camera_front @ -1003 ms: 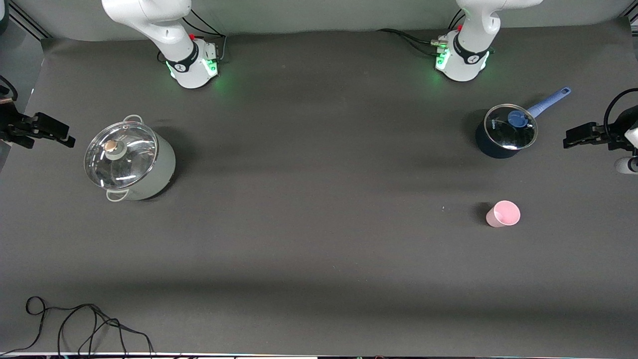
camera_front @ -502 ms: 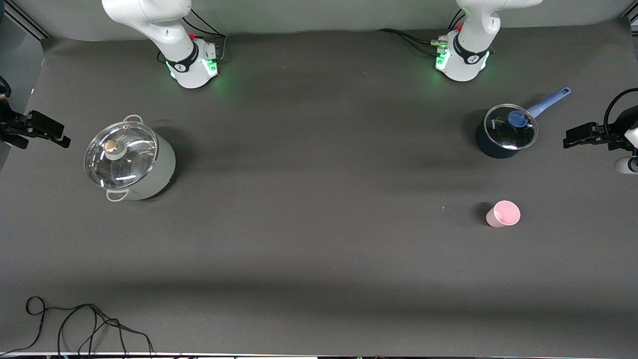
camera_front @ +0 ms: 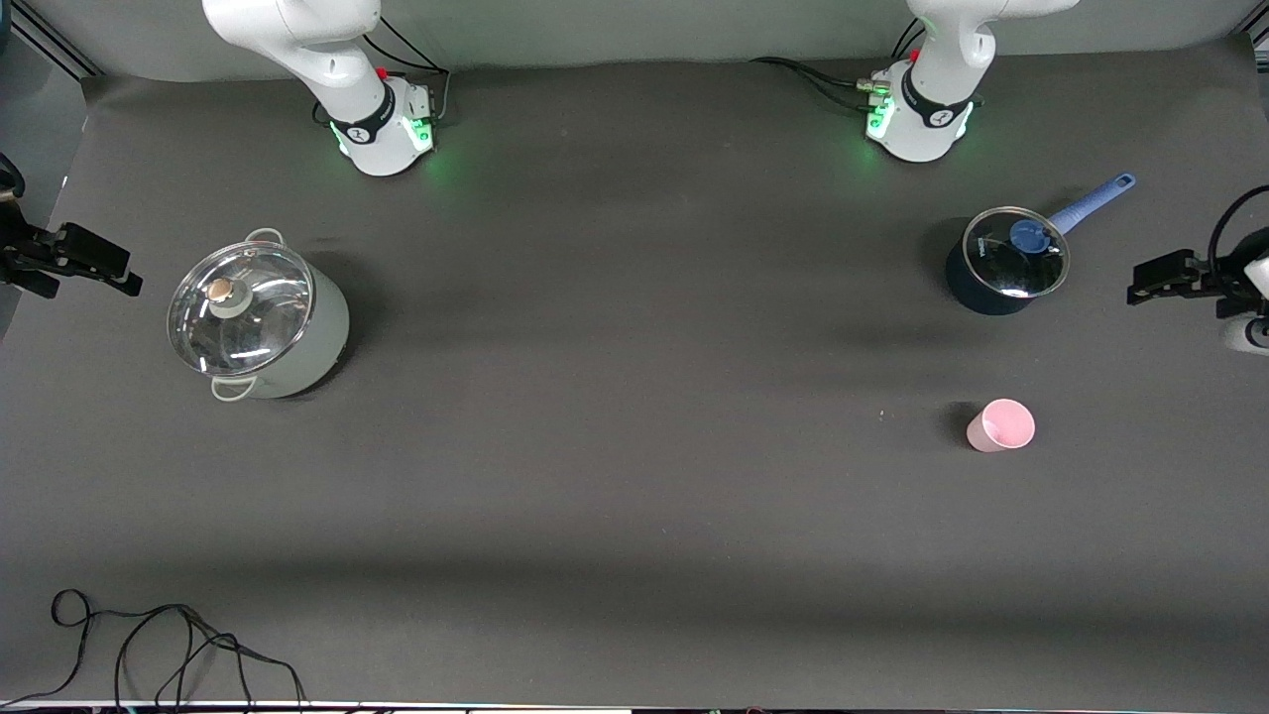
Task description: Transfer pink cup from left to right arm
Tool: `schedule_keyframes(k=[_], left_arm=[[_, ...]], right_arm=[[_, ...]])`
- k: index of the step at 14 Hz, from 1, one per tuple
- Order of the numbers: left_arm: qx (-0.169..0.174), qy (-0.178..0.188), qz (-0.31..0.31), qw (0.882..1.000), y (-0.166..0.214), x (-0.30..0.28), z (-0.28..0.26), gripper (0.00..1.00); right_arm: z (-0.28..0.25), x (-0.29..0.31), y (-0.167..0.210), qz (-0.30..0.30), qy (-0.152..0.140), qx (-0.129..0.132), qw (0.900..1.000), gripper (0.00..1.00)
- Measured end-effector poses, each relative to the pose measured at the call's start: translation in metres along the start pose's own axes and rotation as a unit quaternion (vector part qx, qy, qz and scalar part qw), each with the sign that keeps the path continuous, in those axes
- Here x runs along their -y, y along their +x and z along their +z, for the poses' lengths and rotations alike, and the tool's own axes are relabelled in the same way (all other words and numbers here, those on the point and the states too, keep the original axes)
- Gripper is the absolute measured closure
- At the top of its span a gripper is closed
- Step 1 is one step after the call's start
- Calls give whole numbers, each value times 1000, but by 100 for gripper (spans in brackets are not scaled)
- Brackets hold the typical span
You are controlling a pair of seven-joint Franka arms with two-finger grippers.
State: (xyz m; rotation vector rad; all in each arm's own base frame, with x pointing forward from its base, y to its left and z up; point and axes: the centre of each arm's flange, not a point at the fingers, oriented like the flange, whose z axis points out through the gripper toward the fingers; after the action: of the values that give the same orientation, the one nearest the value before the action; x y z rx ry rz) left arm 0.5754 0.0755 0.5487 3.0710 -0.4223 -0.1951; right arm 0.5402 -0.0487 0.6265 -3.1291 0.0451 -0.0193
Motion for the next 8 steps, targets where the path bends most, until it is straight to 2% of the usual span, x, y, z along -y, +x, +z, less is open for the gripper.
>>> schedule_keyframes(k=[2,5,6,8], left_arm=[[-28,-32,70,997,1,31,13,0],[-80,-73,169,980,-3,85,39,1],[-96,-79,201,972,-3,97,47,0],[-141,-99,272,947,0,115,65,0]], right_arm=[[0,-2,0,2,2,0,1000,0],[1,-4,0,3,3,1,1000,0],[1,-5,0,4,3,1,1000,0],[2,-8,1,6,3,2,1000,0]])
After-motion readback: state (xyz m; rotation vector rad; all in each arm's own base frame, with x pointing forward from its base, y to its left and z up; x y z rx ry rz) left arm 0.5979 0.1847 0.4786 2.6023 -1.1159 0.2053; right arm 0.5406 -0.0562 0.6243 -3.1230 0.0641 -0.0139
